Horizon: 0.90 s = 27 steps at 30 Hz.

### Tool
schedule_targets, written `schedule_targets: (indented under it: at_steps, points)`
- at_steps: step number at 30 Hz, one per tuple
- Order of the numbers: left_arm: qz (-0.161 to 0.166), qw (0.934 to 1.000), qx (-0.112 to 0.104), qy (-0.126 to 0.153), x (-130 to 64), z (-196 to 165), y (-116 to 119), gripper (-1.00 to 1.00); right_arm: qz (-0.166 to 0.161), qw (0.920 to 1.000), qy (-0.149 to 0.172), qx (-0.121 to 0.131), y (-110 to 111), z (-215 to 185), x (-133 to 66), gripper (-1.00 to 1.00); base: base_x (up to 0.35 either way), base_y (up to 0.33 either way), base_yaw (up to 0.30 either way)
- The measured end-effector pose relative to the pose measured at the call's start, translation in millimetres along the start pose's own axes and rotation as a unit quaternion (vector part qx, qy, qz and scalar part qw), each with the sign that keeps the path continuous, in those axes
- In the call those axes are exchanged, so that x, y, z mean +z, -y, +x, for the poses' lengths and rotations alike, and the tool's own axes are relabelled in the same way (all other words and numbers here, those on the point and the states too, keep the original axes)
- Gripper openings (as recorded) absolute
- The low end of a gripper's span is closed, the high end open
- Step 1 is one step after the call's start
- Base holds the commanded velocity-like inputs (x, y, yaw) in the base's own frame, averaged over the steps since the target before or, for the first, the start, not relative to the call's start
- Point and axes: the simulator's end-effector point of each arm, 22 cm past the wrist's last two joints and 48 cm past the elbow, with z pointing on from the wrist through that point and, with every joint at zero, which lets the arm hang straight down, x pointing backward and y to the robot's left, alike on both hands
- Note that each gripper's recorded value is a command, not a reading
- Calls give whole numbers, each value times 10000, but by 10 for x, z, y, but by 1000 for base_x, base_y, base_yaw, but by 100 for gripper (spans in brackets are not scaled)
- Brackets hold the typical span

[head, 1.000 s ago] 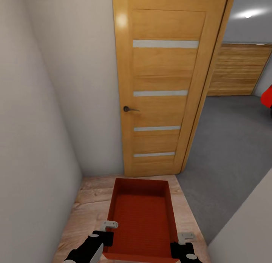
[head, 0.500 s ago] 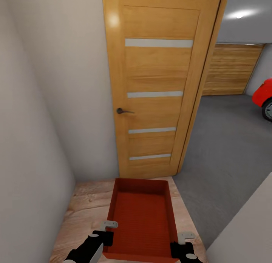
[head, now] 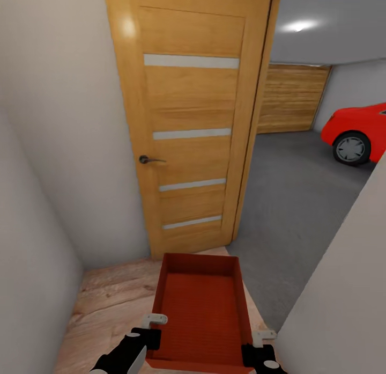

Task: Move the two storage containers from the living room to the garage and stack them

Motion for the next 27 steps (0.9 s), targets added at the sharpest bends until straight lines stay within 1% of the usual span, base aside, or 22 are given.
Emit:
schedule_targets:
  at_steps: [19,27]
  points:
    - [2,10000,1,-1,0,0,3,-100,0,10000,-1,-2,3,2,0,-100,0,0,-282]
    - [-7,10000,13,-19,-7,0,3,-100,-4,10000,-16,15,1,14,-4,-100,267,173,-14]
